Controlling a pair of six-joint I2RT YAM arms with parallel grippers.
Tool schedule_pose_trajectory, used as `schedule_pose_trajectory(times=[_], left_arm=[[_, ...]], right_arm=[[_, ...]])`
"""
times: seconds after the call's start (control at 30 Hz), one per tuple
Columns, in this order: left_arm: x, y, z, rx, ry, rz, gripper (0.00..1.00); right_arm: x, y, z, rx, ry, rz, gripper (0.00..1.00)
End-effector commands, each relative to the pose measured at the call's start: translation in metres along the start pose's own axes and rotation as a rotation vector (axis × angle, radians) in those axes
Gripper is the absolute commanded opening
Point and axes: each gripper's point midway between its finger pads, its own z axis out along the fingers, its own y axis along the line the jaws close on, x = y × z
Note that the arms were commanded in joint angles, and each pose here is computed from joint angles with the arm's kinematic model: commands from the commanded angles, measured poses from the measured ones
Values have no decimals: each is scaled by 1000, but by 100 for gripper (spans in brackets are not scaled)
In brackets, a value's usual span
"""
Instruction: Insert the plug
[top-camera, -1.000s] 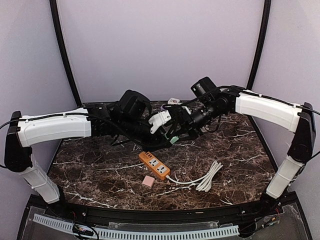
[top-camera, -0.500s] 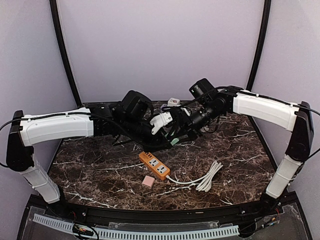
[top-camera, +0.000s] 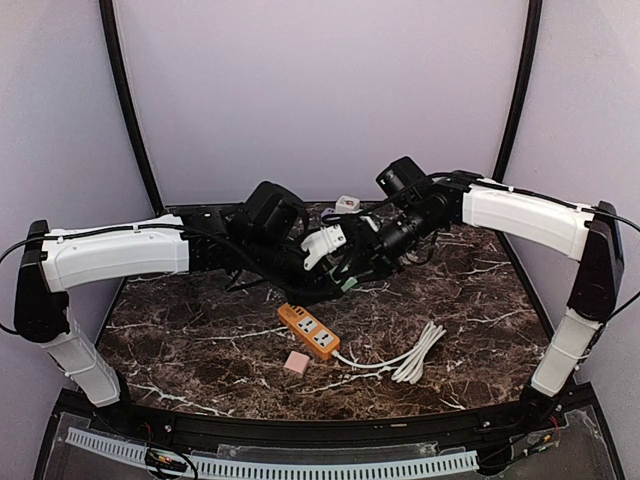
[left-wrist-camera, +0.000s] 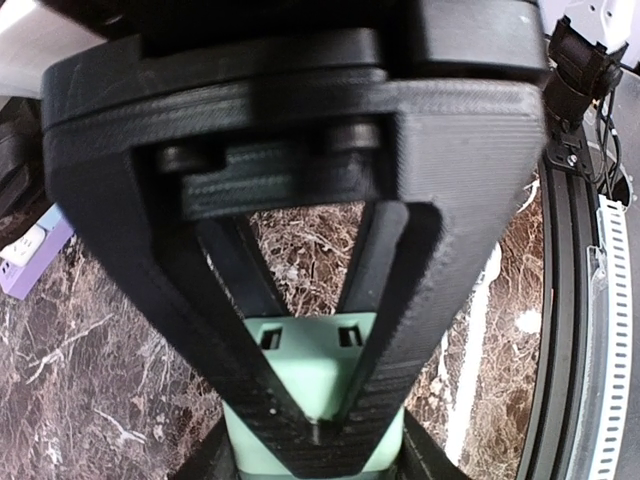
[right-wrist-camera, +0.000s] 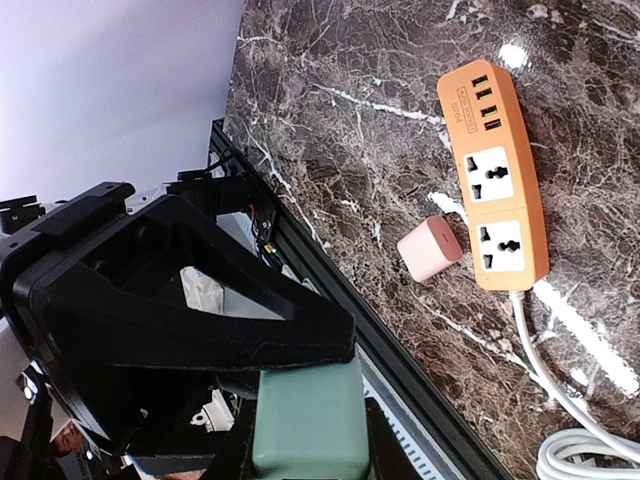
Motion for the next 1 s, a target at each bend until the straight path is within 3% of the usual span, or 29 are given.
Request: schedule_pose_trajectory(times=[0.0, 0.03, 0.13, 0.3, 0.6, 0.97], left_arm=[[-14, 1, -12, 1, -50, 3, 57], [-14, 1, -14, -6, -54, -1, 59], [-10, 2, -18, -18, -59, -12, 82], [-3, 3, -22, -40, -55, -35, 93], [2, 13, -37, -117, -64, -65, 96], [22, 29, -68, -260, -28, -95, 99]], right_arm=[[-2, 5, 2, 7, 3, -72, 0], [-3, 5, 2, 11, -1, -71, 0], [-4, 5, 0, 23, -10, -73, 0], [-5, 5, -1, 36, -20, -73, 0], [-9, 5, 0, 23, -36, -70, 0], [-49, -13, -21, 157, -158, -84, 0]])
